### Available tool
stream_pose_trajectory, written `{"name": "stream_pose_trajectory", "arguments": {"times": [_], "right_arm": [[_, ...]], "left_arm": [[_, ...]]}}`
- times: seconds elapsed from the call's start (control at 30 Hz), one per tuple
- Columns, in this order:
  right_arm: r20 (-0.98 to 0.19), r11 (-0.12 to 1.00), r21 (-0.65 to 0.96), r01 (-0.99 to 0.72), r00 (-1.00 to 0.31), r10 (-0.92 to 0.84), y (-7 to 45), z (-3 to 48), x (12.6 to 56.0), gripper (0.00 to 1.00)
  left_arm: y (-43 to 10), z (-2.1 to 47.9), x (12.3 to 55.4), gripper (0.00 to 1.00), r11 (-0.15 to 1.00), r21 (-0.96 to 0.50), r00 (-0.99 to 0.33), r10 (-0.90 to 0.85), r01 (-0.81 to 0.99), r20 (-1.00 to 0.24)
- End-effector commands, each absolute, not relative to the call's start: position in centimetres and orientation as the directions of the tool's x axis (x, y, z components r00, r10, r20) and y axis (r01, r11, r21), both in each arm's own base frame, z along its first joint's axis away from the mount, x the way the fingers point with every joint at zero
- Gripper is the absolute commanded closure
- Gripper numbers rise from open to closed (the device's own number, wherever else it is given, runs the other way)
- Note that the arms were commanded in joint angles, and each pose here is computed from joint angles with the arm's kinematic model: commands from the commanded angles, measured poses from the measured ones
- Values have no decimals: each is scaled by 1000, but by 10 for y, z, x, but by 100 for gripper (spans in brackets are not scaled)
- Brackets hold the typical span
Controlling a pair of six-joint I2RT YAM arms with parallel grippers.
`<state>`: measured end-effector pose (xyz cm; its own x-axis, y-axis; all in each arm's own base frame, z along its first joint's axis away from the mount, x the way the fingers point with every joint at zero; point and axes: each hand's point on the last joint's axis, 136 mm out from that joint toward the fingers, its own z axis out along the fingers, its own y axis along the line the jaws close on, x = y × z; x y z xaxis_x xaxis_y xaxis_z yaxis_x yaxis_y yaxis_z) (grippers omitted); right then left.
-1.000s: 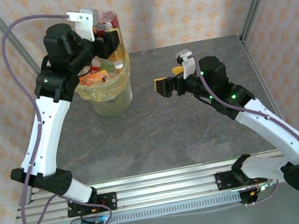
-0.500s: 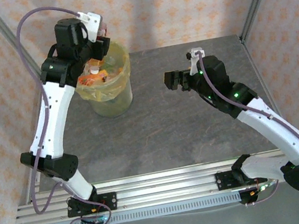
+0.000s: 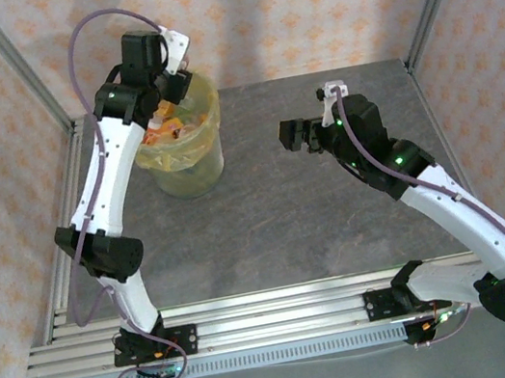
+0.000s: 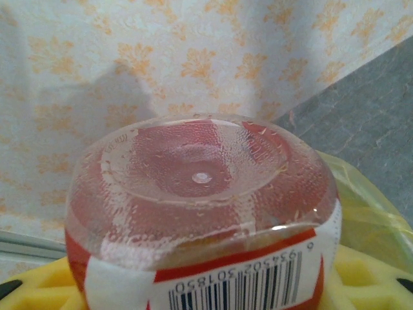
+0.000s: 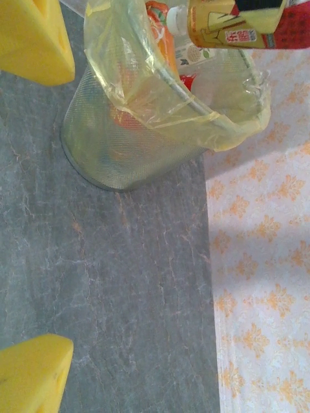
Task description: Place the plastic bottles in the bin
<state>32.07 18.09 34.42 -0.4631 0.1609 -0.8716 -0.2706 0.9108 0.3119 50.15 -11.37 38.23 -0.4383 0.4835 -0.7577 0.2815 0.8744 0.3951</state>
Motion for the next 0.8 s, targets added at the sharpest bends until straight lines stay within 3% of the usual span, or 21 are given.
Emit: {"name": "stream_pose_trajectory", "arguments": {"times": [0.0, 0.17, 0.27, 0.53, 0.67, 0.77], "right_arm": [[-876, 921, 307, -240, -450, 174, 174, 352, 320, 1], [-881, 925, 297, -237, -442, 170, 172, 355, 319, 1], [-882, 926, 294, -237, -439, 168, 171, 357, 319, 1], [-882, 928, 289, -236, -442, 163, 172, 357, 321, 1], [-880, 928, 286, -240, -449, 155, 174, 355, 322, 1], [-879, 928, 285, -240, -452, 153, 174, 355, 322, 1]], "left_arm": [[-110, 369, 502, 66, 852, 419, -480, 523, 313, -705], [-111, 348, 507, 54, 841, 418, -523, 541, 343, -659], [-115, 346, 510, 27, 845, 401, -522, 534, 354, -665], [-133, 356, 510, 22, 866, 314, -487, 483, 388, -728], [-146, 364, 508, 6, 869, 254, -462, 449, 424, -765], [-149, 368, 508, 6, 872, 237, -452, 433, 427, -780]]}}
